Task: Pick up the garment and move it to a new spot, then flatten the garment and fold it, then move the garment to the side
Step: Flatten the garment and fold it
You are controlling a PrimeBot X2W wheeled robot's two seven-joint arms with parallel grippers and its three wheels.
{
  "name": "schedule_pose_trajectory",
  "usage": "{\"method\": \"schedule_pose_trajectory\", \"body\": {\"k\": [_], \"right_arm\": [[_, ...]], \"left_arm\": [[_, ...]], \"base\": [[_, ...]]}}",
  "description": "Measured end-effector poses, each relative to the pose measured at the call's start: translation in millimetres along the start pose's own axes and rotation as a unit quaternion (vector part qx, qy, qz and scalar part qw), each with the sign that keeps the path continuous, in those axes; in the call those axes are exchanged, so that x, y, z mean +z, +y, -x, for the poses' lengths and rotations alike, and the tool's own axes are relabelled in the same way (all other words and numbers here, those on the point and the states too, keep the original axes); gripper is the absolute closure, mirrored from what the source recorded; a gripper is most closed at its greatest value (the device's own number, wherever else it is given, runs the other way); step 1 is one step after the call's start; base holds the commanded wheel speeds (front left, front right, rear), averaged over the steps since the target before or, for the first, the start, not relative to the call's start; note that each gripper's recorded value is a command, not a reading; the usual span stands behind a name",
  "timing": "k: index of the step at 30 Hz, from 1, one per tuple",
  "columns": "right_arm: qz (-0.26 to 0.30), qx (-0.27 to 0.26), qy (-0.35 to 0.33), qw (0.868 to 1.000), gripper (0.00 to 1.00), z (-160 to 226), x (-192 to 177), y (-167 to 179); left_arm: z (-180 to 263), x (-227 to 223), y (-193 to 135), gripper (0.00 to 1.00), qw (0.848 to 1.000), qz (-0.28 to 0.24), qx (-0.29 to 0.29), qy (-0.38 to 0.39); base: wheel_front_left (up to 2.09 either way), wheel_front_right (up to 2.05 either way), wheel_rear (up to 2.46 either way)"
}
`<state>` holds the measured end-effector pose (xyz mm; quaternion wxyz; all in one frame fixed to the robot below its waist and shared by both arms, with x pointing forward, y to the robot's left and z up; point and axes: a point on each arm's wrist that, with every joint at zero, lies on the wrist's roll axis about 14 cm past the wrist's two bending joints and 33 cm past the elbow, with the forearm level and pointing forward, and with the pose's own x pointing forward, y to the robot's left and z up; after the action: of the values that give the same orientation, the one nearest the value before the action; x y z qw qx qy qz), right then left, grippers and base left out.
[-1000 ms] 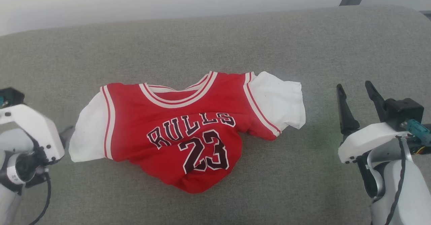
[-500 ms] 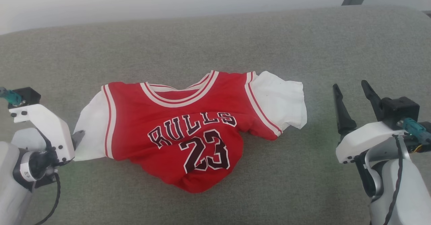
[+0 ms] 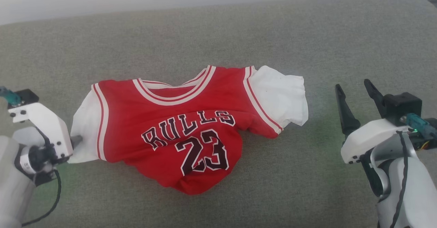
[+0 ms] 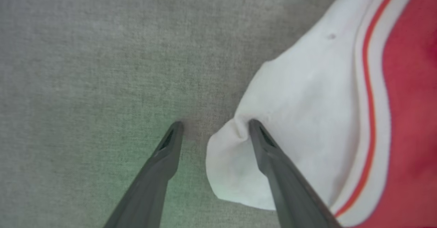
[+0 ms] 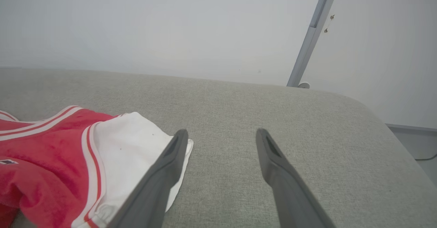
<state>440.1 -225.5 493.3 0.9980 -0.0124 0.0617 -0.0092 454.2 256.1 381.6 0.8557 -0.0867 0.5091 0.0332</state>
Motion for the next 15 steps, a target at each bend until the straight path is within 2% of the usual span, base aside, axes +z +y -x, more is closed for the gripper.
{"method": "schedule_pose_trajectory", "body": {"k": [1, 2, 3, 4, 11, 15], "right_arm": [[0.002, 0.002, 0.004, 1.000, 0.00, -1.1, -1.0, 0.5], [0.002, 0.004, 0.008, 1.000, 0.00, -2.0, -2.0, 0.9], [0.003, 0.007, 0.014, 1.000, 0.00, -2.8, -4.0, 2.0], [0.002, 0.010, 0.021, 1.000, 0.00, -3.4, -6.4, 3.2], [-0.011, 0.046, 0.082, 0.995, 0.00, -10.2, -27.2, 20.8], [-0.019, 0.082, 0.146, 0.986, 0.00, -20.7, -41.6, 37.8]], "left_arm": [[-1.8, 0.5, -1.5, 0.00, 1.000, 0.000, -0.004, 0.002], [-3.6, 0.9, -2.4, 0.40, 1.000, 0.009, -0.007, 0.004], [-5.3, -0.3, -4.6, 0.96, 1.000, 0.006, -0.013, 0.009], [-6.1, 0.6, -5.0, 1.00, 1.000, 0.008, -0.015, 0.010], [-11.3, 2.9, -9.8, 1.00, 1.000, 0.008, -0.027, 0.007], [-13.9, 7.1, -11.6, 1.00, 0.999, 0.011, -0.031, 0.000]], "base": [[0.00, 0.00, 0.00], [0.00, 0.00, 0.00], [0.00, 0.00, 0.00], [0.00, 0.00, 0.00], [0.00, 0.00, 0.00], [0.00, 0.00, 0.00]]}}
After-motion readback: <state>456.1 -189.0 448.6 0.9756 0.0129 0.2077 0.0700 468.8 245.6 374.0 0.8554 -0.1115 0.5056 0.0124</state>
